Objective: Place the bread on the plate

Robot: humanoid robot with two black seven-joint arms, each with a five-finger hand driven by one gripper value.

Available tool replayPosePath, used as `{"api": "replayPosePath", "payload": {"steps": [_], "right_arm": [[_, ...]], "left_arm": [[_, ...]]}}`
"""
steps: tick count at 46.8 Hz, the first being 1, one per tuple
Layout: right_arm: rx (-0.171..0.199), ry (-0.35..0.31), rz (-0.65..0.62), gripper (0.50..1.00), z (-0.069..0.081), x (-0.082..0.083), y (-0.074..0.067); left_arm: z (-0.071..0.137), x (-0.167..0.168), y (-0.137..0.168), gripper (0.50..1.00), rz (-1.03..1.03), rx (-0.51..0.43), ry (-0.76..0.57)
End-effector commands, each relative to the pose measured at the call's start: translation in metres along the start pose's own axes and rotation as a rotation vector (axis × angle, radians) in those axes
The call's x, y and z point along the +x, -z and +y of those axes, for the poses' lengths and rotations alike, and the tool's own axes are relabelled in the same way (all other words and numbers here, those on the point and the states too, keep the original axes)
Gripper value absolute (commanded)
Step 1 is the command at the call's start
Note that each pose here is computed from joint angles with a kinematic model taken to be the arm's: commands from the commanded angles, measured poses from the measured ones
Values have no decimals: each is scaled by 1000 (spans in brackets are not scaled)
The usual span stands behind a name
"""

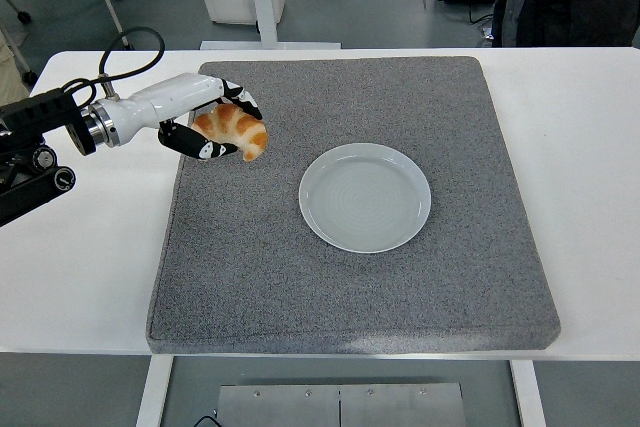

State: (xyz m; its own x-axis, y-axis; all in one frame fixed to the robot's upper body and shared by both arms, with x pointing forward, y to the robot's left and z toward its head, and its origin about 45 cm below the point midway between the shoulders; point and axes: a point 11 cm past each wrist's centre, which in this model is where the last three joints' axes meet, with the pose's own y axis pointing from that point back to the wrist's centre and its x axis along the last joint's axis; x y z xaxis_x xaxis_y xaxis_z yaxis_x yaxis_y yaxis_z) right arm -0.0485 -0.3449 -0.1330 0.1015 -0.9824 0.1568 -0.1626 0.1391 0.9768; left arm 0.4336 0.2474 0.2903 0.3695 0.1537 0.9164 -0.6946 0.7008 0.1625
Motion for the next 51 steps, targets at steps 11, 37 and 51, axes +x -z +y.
{"api": "replayPosePath", "payload": {"steps": [11, 37, 51], "right_arm": [[0, 0, 0, 1000, 0, 0, 0], [0, 0, 0, 1000, 0, 0, 0], [0, 0, 0, 1000, 0, 0, 0]], "left_arm": [[-9, 47, -15, 500, -38, -29, -8], [-23, 99, -48, 500, -116, -89, -31], [-47, 107, -81, 500, -154, -163, -15]]}}
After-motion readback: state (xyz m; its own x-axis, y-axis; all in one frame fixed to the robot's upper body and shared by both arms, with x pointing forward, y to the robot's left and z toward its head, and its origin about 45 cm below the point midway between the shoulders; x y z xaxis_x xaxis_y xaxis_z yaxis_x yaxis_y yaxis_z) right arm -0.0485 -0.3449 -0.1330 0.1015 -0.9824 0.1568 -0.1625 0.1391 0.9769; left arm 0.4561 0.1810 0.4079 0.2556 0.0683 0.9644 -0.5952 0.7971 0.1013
